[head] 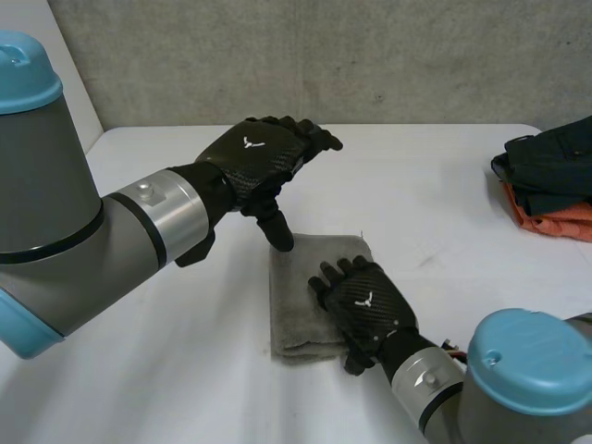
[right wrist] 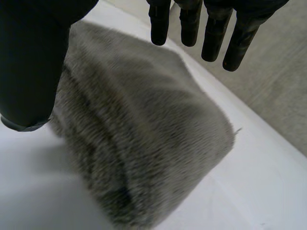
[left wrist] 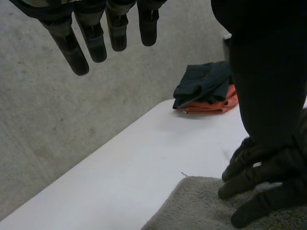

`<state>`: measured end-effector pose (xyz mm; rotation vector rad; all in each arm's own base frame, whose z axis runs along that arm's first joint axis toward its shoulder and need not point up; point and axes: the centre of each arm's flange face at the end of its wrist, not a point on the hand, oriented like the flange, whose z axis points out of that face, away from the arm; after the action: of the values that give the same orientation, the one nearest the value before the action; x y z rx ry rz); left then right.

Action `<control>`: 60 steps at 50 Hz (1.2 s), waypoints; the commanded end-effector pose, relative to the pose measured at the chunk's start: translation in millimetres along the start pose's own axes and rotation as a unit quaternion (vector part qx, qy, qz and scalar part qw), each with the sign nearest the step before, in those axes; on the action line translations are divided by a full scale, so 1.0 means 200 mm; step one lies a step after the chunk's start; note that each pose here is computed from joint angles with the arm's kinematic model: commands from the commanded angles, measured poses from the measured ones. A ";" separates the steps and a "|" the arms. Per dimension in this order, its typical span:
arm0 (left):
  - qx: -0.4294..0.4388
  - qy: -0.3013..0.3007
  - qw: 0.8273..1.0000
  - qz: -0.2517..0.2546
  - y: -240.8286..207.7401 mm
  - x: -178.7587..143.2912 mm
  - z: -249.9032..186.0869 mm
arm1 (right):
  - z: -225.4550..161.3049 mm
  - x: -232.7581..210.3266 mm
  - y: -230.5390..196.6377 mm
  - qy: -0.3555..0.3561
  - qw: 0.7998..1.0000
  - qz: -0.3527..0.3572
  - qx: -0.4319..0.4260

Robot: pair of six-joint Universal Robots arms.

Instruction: Fold the laundry.

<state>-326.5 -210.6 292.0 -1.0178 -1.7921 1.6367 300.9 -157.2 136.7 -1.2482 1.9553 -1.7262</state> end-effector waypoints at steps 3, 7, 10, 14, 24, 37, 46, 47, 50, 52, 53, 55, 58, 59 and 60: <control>-0.005 0.003 1.000 -0.001 0.02 0.02 0.01 | 0.10 -0.02 0.10 0.005 1.000 -0.024 -0.015; -0.004 0.006 1.000 0.000 0.01 0.02 0.00 | 0.14 -0.01 0.11 0.013 0.999 -0.028 -0.016; -0.004 0.006 1.000 -0.002 0.02 0.02 0.00 | 0.16 -0.01 0.11 0.017 0.999 -0.030 -0.012; -0.006 0.005 1.000 -0.004 0.02 0.02 0.00 | 0.19 -0.01 0.12 0.018 0.999 -0.034 -0.011; -0.007 0.005 1.000 -0.005 0.02 0.02 0.00 | 0.25 0.01 0.11 0.025 0.999 -0.037 0.000; -0.007 0.006 1.000 -0.015 0.03 0.02 0.00 | 0.37 0.04 0.09 0.039 0.998 -0.037 0.015; -0.009 0.007 1.000 -0.019 0.03 0.03 0.00 | 0.43 0.07 0.06 0.049 0.998 -0.038 0.025; -0.009 0.007 1.000 -0.019 0.03 0.03 0.00 | 0.43 0.07 0.06 0.050 0.998 -0.037 0.027; -0.010 0.006 1.000 -0.019 0.04 0.02 0.00 | 0.44 0.10 0.05 0.055 0.997 -0.036 0.029; -0.010 0.006 1.000 -0.019 0.04 0.02 0.00 | 0.46 0.18 0.05 0.072 0.996 -0.034 0.026; -0.010 0.006 1.000 -0.019 0.04 0.02 0.00 | 0.46 0.21 0.06 0.081 0.996 -0.032 0.022; -0.010 0.005 1.000 -0.019 0.04 0.02 0.00 | 0.46 0.29 0.08 0.094 0.995 -0.029 0.011; -0.011 0.004 1.000 -0.020 0.04 0.01 0.00 | 0.46 0.45 0.10 0.116 0.993 -0.030 -0.009; -0.010 0.003 1.000 -0.019 0.04 0.01 0.00 | 0.46 0.49 0.10 0.122 0.992 -0.031 -0.012; -0.011 0.003 1.000 -0.020 0.04 0.01 0.00 | 0.46 0.59 0.11 0.134 0.990 -0.035 -0.014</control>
<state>-327.5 -207.8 284.3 -0.9928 -1.8141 1.5895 323.6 -262.2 117.5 -1.1970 2.0046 -1.9471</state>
